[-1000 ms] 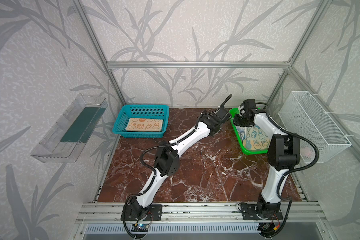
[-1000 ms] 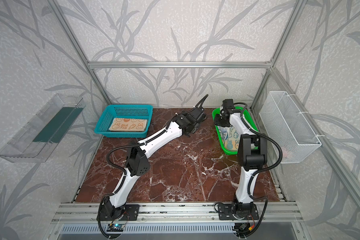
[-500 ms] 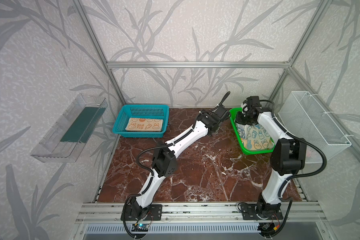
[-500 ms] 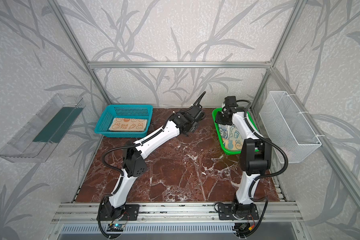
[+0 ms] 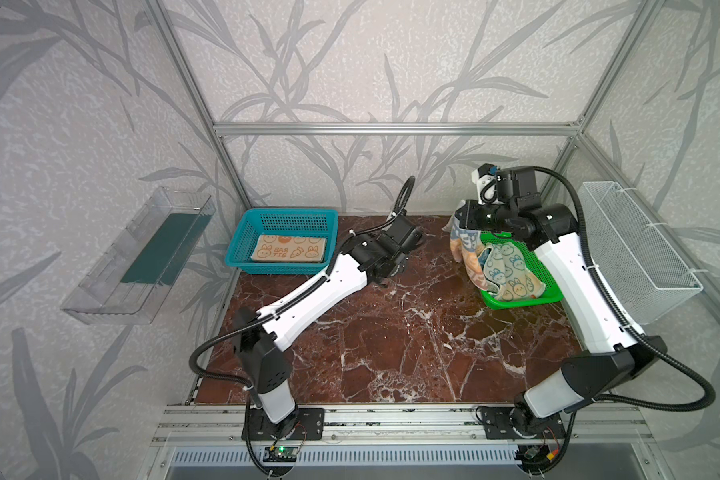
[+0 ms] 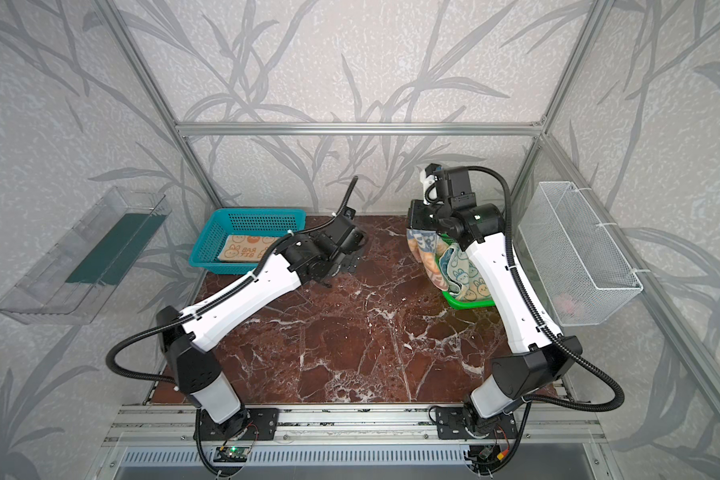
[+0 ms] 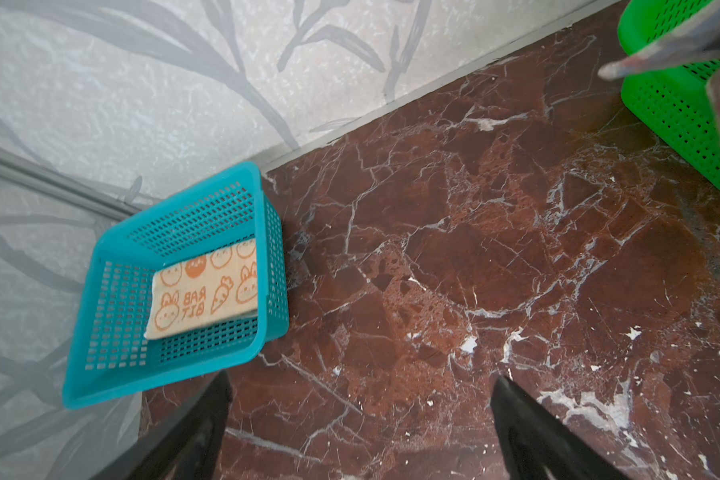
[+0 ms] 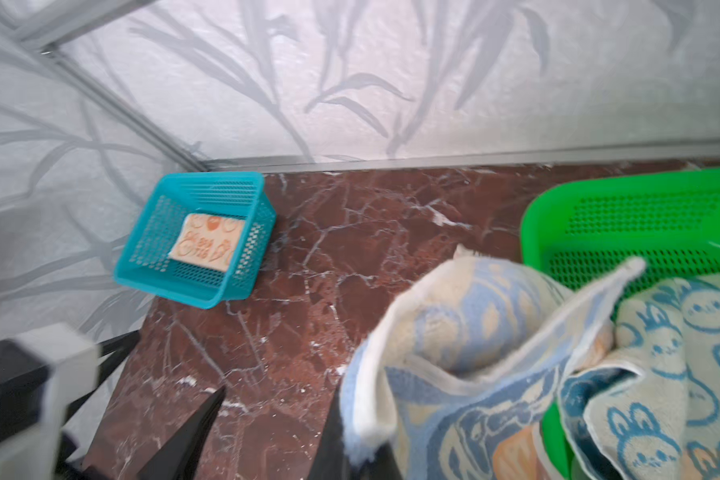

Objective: Fold and stack the towels

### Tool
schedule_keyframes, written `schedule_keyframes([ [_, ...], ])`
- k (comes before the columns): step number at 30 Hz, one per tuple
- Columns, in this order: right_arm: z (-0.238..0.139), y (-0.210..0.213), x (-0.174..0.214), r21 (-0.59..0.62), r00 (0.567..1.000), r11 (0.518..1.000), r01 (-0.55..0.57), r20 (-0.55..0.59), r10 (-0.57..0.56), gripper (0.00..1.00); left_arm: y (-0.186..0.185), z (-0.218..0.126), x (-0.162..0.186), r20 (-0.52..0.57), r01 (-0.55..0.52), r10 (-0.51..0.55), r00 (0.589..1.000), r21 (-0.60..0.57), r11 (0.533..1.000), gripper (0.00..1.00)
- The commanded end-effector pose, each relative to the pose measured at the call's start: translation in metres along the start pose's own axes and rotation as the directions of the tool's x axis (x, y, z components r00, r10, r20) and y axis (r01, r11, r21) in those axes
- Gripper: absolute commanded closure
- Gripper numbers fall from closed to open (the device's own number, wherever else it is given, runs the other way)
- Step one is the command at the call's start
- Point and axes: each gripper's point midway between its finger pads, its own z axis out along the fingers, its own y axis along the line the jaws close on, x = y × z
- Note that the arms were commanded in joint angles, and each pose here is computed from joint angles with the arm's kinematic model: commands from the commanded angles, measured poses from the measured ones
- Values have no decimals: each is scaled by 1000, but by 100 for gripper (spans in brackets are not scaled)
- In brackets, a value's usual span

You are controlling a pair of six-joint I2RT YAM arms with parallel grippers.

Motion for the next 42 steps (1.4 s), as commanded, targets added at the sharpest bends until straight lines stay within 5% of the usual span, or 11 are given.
schedule_keyframes([
  [1, -18, 43, 11, -73, 999, 996, 45, -15, -46, 100, 26, -12, 14, 8, 150, -150, 989, -6, 989, 1],
  [5, -1, 72, 24, -180, 999, 984, 9, -37, -16, 100, 62, -19, 40, 0, 234, -234, 972, -43, 971, 1],
  [8, 38, 51, 51, -130, 992, 990, -47, -118, 31, 99, 81, -21, 56, -14, 294, -295, 955, -39, 955, 1],
  [15, 134, -27, 130, 11, 929, 990, -138, -344, 133, 74, 78, -7, 85, -90, 291, -292, 952, -30, 956, 1],
  [21, 145, -53, 155, 54, 895, 992, -111, -428, 123, 40, 47, 16, 112, -194, 313, -300, 934, 40, 949, 1],
  [25, 137, -49, 189, 21, 871, 992, -123, -476, 118, 28, 17, 28, 138, -295, 329, -278, 914, 139, 934, 1],
  [35, 137, -4, 297, -35, 767, 997, -66, -641, 28, 29, 26, 28, 173, -338, 396, -351, 873, 74, 915, 1],
  [42, 151, 6, 341, -3, 697, 999, -43, -716, 28, 44, 43, 24, 176, -338, 437, -394, 855, 58, 898, 1],
])
